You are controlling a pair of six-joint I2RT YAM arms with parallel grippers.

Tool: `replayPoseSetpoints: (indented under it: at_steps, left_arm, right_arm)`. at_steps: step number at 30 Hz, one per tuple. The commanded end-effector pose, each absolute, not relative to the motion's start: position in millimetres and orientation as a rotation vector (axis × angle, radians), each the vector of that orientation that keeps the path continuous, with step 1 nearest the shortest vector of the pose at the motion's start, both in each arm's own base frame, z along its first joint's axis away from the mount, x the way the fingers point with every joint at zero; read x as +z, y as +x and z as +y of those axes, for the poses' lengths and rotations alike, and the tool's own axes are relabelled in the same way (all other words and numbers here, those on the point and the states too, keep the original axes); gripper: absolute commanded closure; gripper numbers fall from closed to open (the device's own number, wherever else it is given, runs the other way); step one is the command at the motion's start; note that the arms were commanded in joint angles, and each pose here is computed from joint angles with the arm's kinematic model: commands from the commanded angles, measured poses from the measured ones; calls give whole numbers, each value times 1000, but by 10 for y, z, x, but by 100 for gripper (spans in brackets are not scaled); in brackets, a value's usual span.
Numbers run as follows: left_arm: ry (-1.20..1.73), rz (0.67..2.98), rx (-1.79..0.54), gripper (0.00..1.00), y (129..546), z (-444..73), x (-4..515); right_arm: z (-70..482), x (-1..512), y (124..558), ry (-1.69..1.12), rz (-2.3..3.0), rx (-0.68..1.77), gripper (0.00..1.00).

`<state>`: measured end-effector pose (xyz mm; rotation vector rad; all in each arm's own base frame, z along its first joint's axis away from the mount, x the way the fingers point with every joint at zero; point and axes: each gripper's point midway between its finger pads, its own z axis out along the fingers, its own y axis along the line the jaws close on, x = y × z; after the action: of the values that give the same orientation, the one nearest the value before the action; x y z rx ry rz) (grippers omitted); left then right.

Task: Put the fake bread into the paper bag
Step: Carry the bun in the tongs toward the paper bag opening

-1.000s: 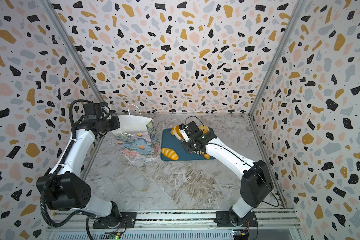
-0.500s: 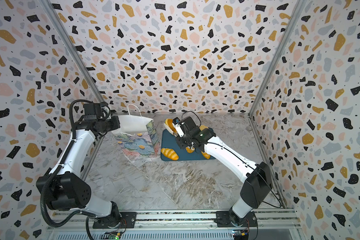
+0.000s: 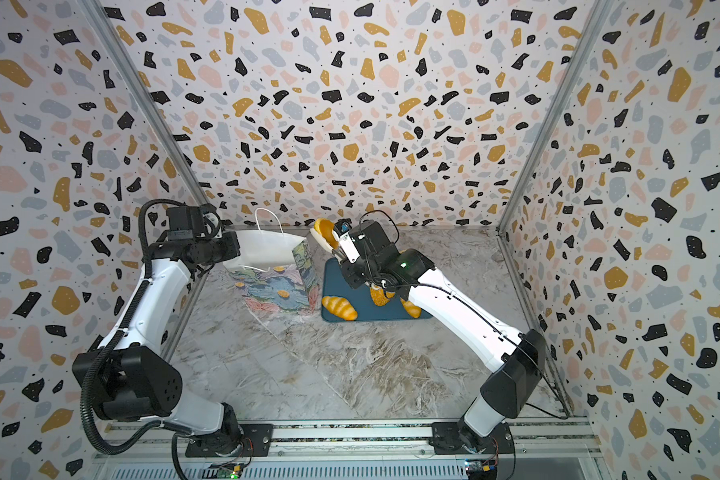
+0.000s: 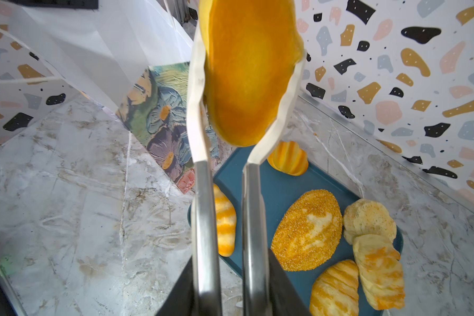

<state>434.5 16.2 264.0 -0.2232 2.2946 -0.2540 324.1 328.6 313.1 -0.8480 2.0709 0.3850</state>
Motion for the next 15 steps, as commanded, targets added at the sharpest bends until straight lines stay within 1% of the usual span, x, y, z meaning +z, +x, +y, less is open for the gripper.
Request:
replayPoseSetpoints:
  at_steps: [1,15]
  left_arm:
    - [-218,2287,-262,100,4322,137,2642]
    - [-212,2285,-283,100,4337,116,2639]
  right_arm:
    - [3329,3472,3235,-804,1996,411,65]
    - [3708,3789,3113,-818,1950,479,65]
